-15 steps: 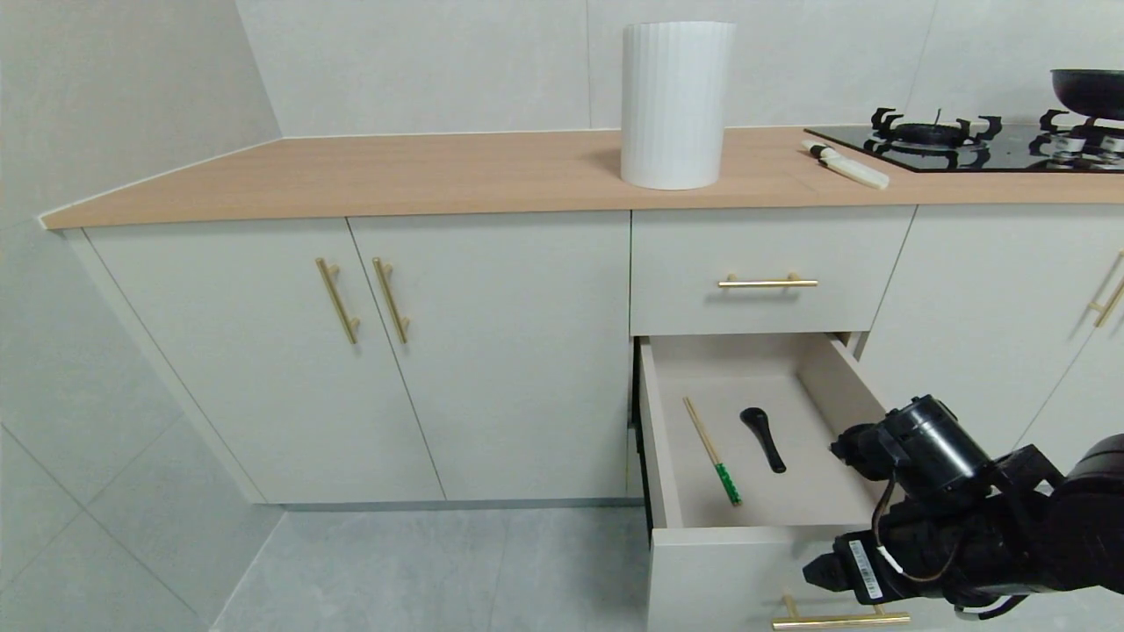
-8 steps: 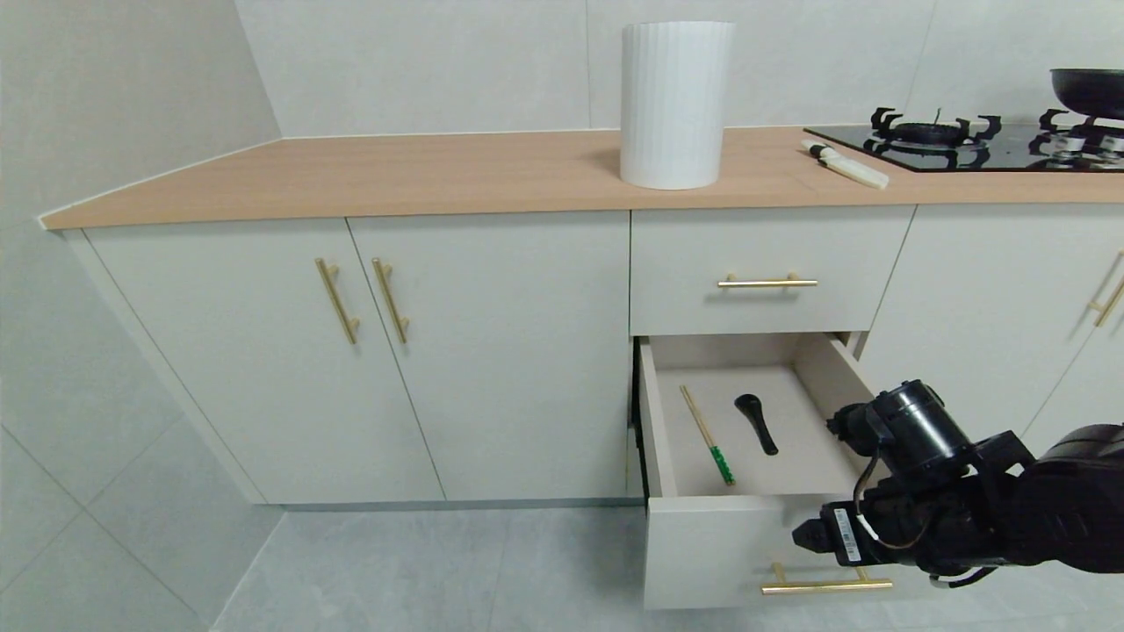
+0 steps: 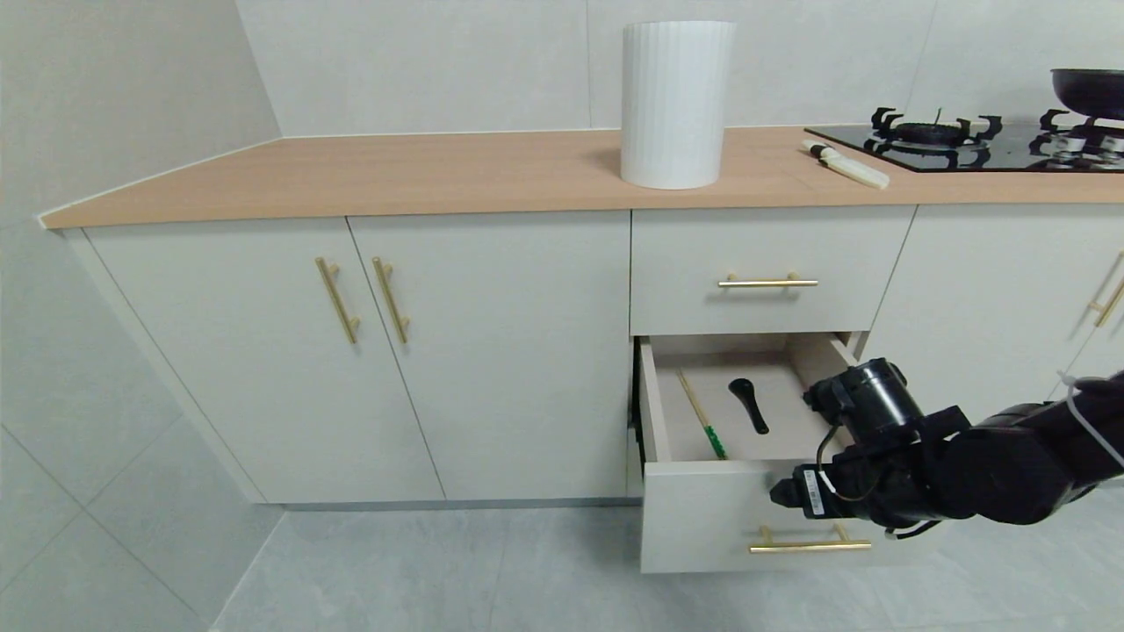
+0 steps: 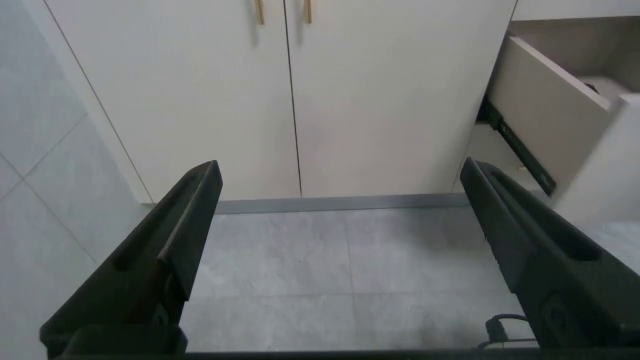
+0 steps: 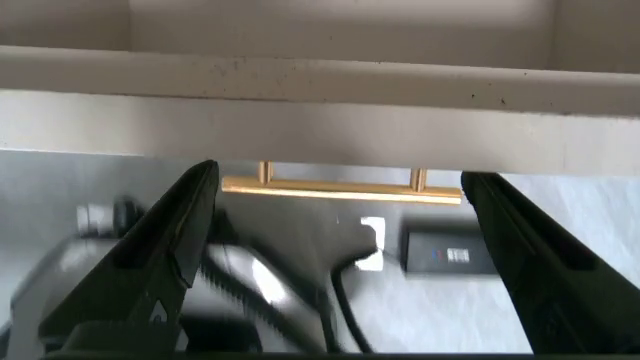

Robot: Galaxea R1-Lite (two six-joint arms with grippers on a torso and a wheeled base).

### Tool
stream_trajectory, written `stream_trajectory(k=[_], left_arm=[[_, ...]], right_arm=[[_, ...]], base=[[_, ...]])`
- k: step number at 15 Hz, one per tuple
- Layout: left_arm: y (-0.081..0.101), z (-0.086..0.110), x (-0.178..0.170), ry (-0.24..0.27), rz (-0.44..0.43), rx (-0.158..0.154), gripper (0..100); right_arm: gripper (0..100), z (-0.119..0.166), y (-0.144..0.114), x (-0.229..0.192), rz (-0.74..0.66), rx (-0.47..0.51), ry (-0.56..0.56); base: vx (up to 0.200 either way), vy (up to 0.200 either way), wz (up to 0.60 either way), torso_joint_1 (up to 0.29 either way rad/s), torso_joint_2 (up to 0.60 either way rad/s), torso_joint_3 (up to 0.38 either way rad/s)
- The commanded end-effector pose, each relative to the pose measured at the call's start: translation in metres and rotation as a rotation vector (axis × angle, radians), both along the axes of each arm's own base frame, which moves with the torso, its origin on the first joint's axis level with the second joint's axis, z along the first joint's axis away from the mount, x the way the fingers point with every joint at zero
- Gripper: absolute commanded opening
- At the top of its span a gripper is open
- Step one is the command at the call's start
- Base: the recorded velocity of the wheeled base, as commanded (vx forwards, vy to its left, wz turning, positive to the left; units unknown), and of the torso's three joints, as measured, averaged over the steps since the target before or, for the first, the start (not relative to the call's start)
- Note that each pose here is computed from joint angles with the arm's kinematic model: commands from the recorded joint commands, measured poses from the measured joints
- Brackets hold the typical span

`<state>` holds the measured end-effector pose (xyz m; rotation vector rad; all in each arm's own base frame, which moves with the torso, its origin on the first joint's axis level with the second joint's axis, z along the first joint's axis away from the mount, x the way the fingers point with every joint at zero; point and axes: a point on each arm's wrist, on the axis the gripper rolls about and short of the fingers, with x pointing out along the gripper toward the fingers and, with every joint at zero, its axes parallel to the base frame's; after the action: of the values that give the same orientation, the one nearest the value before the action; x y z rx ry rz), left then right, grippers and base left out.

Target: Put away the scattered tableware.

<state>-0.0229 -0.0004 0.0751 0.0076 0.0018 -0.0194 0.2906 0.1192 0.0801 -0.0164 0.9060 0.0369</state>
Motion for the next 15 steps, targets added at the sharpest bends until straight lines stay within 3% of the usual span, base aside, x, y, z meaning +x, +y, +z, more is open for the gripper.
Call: stream_trajectory(k=[1, 15], left_arm=[[0.0, 0.0, 0.0, 0.001, -0.001, 0.0, 100], [0.0, 0.0, 0.0, 0.001, -0.001, 0.0, 100]], right_arm=[[100, -0.007, 0.0, 0.015, -0.007, -0.011, 0.007], [100, 0.006, 0.005, 0.102, 0.005, -0.019, -0.167]], base=[[0.0, 0.0, 0.0, 0.0, 0.0, 0.0], [0.0, 0.0, 0.0, 0.0, 0.0, 0.0]])
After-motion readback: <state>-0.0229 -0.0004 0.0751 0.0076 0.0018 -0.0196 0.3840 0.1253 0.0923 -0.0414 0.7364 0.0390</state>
